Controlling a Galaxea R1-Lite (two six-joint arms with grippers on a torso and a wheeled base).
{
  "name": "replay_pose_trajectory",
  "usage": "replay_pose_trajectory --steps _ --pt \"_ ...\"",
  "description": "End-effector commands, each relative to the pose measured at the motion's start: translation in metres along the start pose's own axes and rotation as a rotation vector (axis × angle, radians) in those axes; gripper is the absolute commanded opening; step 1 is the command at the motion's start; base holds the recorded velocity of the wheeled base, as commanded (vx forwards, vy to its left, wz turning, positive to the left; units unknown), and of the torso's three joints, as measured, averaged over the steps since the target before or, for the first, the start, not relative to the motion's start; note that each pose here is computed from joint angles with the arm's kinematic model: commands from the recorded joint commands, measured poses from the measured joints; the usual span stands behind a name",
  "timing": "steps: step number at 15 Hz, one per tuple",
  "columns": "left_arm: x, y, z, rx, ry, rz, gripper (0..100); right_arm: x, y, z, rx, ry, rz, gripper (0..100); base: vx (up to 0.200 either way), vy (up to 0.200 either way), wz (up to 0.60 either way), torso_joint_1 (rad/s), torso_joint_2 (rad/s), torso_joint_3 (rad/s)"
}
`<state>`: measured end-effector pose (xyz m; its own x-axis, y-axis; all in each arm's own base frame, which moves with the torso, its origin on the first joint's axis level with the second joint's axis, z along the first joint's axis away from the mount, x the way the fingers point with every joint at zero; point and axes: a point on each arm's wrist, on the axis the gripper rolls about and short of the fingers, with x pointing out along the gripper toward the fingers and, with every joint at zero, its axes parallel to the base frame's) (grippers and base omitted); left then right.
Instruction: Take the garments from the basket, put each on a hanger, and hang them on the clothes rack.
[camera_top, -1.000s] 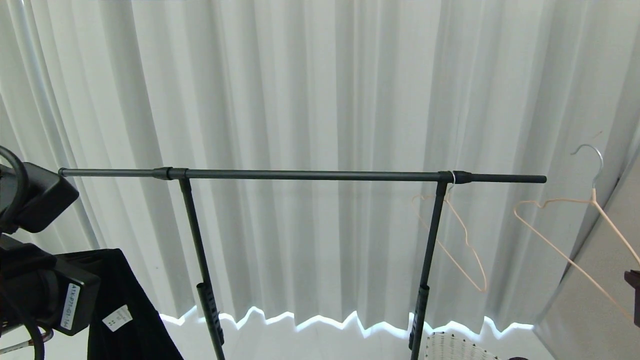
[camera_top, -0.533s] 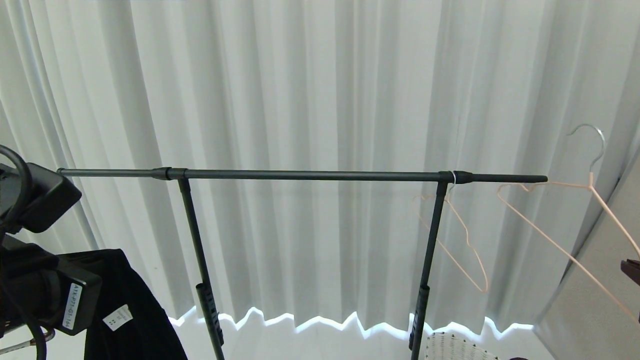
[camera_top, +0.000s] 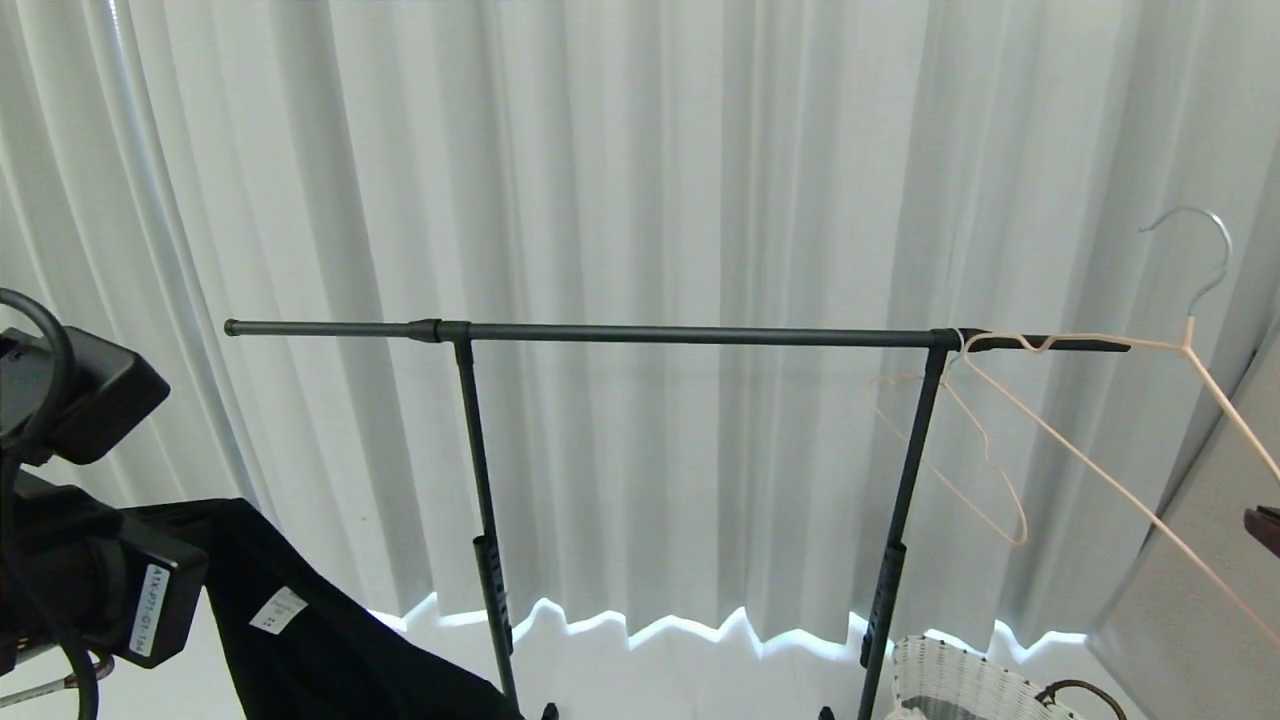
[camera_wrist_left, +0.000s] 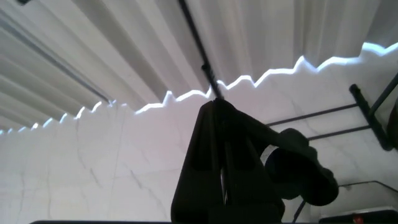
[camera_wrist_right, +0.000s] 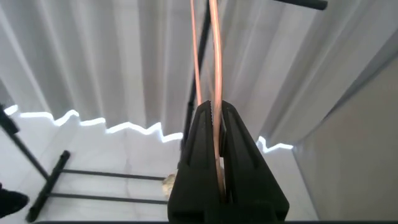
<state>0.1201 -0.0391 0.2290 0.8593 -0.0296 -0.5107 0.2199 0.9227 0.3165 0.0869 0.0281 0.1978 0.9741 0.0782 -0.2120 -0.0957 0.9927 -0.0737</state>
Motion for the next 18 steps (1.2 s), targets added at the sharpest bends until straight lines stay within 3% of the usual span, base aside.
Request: replay_pose_trajectory --steps 1,5,8,11,15,16,18 --pt "0.000 0.000 0.000 0.000 -0.002 0.000 0 -0.002 0.001 0.000 -0.001 -0.010 0.015 0 0.000 0.000 0.00 0.000 0.00 0.000" --pt "0.005 -0.002 0.000 -0.001 -0.007 0.001 0 0.002 0.012 -0.002 -0.027 0.019 0.145 0 0.000 0.000 0.00 0.000 0.00 0.000" --pt "0.012 -0.003 0.002 -0.006 -0.017 0.003 0 0.005 0.032 0.000 0.009 0.056 0.362 0 0.000 0.000 0.00 0.000 0.00 0.000" --pt "0.021 -0.006 0.003 -0.004 -0.005 -0.004 0 0.006 0.052 -0.005 0.047 0.144 0.584 0 0.000 0.000 0.00 0.000 0.00 0.000" --pt "0.044 -0.011 0.014 -0.003 0.007 -0.003 0 0.004 0.063 -0.008 0.052 0.205 0.803 0 0.000 0.000 0.00 0.000 0.00 0.000" --pt "0.051 -0.012 0.018 -0.012 0.018 -0.004 0 0.003 0.064 -0.007 0.052 0.208 0.842 0 0.000 0.000 0.00 0.000 0.00 0.000" --pt "0.068 -0.015 0.032 -0.107 0.038 0.000 0 0.000 0.067 -0.007 0.064 0.223 0.909 0 0.000 0.000 0.00 0.000 0.00 0.000"
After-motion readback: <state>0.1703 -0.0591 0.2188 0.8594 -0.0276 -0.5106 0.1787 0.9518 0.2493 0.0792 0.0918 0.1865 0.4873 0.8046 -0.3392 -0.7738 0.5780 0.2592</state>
